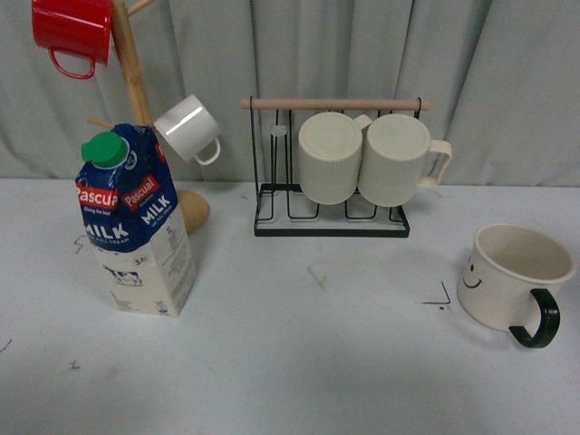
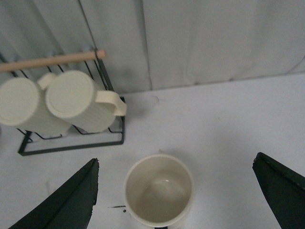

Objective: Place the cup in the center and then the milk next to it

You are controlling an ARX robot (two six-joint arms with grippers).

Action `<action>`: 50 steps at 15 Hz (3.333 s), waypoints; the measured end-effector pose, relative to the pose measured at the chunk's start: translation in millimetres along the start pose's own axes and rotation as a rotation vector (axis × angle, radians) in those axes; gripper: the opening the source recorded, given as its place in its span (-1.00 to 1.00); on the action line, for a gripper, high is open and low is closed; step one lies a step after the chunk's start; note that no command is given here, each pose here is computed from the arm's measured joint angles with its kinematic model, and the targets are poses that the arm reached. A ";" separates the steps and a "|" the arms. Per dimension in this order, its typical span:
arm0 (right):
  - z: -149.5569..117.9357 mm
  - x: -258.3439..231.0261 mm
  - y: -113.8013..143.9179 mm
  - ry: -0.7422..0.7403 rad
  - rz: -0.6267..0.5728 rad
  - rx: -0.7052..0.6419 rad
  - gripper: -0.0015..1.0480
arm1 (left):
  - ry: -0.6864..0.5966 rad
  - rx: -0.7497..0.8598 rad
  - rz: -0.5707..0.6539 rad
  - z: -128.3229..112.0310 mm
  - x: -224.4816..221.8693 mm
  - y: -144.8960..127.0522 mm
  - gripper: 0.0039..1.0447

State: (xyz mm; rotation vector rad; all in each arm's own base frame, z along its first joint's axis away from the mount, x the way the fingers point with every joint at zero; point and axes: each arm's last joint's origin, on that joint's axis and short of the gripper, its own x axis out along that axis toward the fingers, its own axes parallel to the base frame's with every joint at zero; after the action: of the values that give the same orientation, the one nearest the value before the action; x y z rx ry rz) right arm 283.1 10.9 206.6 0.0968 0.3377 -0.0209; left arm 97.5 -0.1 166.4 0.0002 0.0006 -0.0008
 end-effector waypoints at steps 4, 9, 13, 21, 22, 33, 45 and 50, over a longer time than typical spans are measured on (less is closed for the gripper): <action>-10.8 84.2 -3.3 0.241 -0.097 0.013 0.87 | 0.000 0.000 0.000 0.0 0.0 0.0 0.88; -37.9 104.7 -37.5 0.307 -0.173 0.063 0.87 | 0.000 0.000 0.000 0.0 0.0 0.0 0.88; -65.3 119.6 -42.0 0.381 -0.134 0.089 0.87 | 0.000 0.000 0.000 0.0 0.0 0.0 0.88; -74.5 136.5 -33.2 0.464 -0.102 0.127 0.09 | 0.000 0.000 0.000 0.0 0.0 0.0 0.88; -73.9 136.3 -32.8 0.463 -0.102 0.129 -0.05 | 0.000 0.000 0.000 0.0 0.0 0.0 0.88; -26.8 93.7 20.7 0.427 0.051 0.121 -0.94 | 0.000 0.000 0.000 0.0 0.0 0.0 0.88; -39.9 137.4 115.3 0.692 0.130 -0.014 -0.94 | 0.000 0.000 0.000 0.0 0.0 0.0 0.88; -51.3 149.6 116.5 0.731 0.144 -0.065 -0.94 | 0.000 0.000 0.000 0.0 0.0 0.0 0.88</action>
State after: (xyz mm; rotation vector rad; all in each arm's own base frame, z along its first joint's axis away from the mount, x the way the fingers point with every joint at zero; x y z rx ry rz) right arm 411.6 131.2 119.5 0.0610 1.0596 0.1725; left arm 97.5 -0.1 166.4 0.0002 0.0006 -0.0008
